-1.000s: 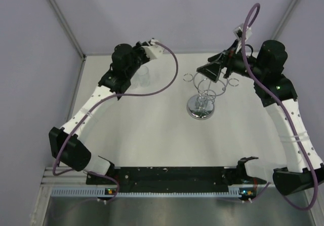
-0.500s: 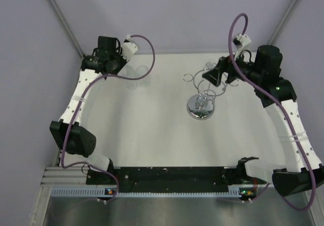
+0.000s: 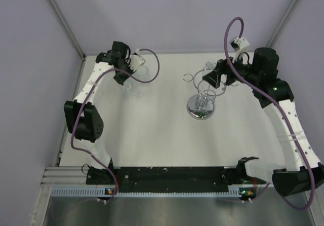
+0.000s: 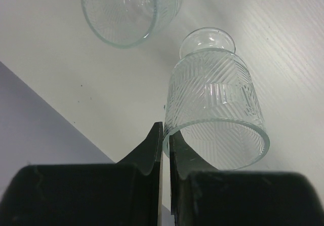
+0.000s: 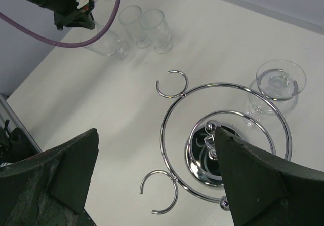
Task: Take the wine glass off the wine glass rack
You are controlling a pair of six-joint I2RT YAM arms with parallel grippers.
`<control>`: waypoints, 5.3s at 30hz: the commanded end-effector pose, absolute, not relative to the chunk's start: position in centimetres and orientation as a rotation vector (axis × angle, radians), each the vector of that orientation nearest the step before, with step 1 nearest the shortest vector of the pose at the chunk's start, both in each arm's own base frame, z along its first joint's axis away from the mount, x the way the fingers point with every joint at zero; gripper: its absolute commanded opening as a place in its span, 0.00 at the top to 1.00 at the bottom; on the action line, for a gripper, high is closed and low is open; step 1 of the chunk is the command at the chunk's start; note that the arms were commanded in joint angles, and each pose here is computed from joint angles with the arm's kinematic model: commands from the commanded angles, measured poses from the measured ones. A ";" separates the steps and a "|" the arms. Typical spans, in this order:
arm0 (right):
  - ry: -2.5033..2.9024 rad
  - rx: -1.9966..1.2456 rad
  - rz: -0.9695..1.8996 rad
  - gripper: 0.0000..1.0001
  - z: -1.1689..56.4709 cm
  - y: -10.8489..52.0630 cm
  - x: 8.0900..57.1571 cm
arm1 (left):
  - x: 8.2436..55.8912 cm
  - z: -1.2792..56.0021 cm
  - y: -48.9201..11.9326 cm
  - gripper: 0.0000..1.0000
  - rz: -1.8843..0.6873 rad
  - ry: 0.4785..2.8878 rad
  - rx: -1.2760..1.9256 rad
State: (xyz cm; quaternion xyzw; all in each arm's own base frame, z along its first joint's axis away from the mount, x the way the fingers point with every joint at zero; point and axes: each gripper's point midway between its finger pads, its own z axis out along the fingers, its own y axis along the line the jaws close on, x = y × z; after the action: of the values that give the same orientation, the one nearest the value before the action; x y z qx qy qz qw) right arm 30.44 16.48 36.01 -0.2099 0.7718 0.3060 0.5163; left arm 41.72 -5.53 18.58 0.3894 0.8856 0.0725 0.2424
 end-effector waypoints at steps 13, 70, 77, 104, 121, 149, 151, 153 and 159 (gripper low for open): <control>1.801 -0.523 0.687 0.06 36.8 15.8 30.1 | 44.0 18.2 -6.0 1.00 0.203 2.401 1.158; 1.816 -0.501 0.705 0.05 35.8 15.6 29.4 | 44.0 16.7 -5.8 0.68 0.205 2.480 1.116; 1.815 -0.498 0.702 0.05 35.9 15.5 29.4 | 44.0 21.2 -5.8 0.61 0.220 2.425 1.034; 2.096 0.065 0.277 0.01 28.7 -5.2 37.6 | 31.5 42.3 -25.8 0.20 -0.757 1.340 0.984; 1.701 -0.776 0.793 0.12 22.1 0.9 40.5 | 34.8 33.8 -34.3 0.21 -0.561 1.406 1.229; 1.463 -0.860 0.891 0.13 22.6 5.9 46.6 | 37.8 31.9 -36.1 0.21 -0.391 1.388 1.312; 1.476 -0.849 0.869 0.14 22.4 5.7 46.5 | 37.7 31.0 -36.8 0.21 -0.417 1.385 1.347; 1.492 -0.851 0.837 0.14 21.8 5.6 46.1 | 37.9 30.6 -37.3 0.21 -0.420 1.375 1.374; 1.534 -0.872 0.741 0.14 20.7 5.6 43.6 | 37.5 29.2 -38.3 0.20 -0.462 1.353 1.458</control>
State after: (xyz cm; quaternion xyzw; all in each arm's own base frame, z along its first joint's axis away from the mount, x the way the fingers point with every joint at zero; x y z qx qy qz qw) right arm 45.05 5.62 18.94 -0.3366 0.6707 0.3631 0.5523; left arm 38.18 -37.35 27.62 0.5851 0.6000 -0.1783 0.5156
